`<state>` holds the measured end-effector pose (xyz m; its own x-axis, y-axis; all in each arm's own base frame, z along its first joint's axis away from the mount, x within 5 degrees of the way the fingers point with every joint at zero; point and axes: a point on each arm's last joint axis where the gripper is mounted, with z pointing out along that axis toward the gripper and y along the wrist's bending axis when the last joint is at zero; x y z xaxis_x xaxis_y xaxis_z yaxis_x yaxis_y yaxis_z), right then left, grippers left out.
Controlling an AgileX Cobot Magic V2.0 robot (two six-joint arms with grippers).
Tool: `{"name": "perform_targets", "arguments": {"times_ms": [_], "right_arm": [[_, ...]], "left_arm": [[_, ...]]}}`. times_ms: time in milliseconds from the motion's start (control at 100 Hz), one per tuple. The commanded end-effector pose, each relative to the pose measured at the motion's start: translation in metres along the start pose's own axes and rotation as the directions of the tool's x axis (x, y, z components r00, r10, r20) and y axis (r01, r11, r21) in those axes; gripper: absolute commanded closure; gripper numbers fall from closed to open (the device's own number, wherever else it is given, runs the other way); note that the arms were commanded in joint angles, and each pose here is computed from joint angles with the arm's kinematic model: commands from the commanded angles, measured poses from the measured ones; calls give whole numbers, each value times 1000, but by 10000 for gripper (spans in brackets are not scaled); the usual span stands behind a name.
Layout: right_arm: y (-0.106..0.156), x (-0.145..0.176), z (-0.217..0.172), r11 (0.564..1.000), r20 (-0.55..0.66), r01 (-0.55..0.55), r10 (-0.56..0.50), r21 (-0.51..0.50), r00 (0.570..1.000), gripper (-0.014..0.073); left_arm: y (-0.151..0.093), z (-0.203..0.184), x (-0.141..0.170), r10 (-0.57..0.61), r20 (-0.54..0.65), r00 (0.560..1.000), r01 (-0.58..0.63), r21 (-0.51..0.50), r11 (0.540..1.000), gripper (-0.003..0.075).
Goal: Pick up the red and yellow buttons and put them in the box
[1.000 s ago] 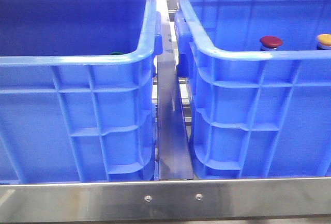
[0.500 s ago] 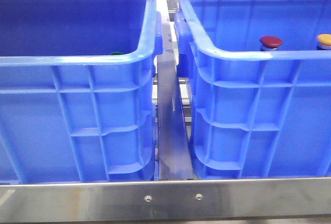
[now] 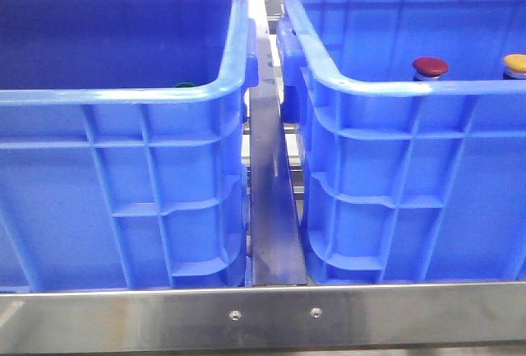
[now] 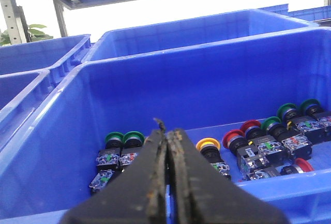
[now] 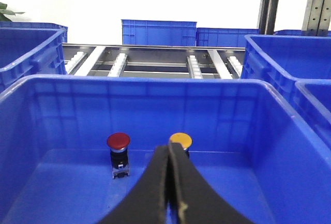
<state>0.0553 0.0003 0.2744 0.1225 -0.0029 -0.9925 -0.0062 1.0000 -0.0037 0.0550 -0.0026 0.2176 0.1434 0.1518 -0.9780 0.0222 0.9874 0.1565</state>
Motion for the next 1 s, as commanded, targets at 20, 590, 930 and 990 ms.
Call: {"name": "perform_targets", "arguments": {"times_ms": [20, 590, 930, 990], "right_arm": [[0, -2, -6, 1000, 112, 1, -1, -3, 994, 662], [1, 47, -11, 998, 171, -54, 56, -19, 984, 662], [1, 46, -11, 998, 176, -54, 56, -19, 983, 662], [1, 46, -11, 998, 176, -54, 56, -19, 983, 662]], "left_arm": [[-1, -2, 6, -10, 66, 998, 10, -9, 1000, 739], [-1, -2, 6, -10, 66, 998, 10, -9, 1000, 739], [-1, -2, 6, -10, 66, 998, 10, -9, 1000, 739], [-1, -2, 6, -10, 66, 998, 10, -9, 1000, 739]]}}
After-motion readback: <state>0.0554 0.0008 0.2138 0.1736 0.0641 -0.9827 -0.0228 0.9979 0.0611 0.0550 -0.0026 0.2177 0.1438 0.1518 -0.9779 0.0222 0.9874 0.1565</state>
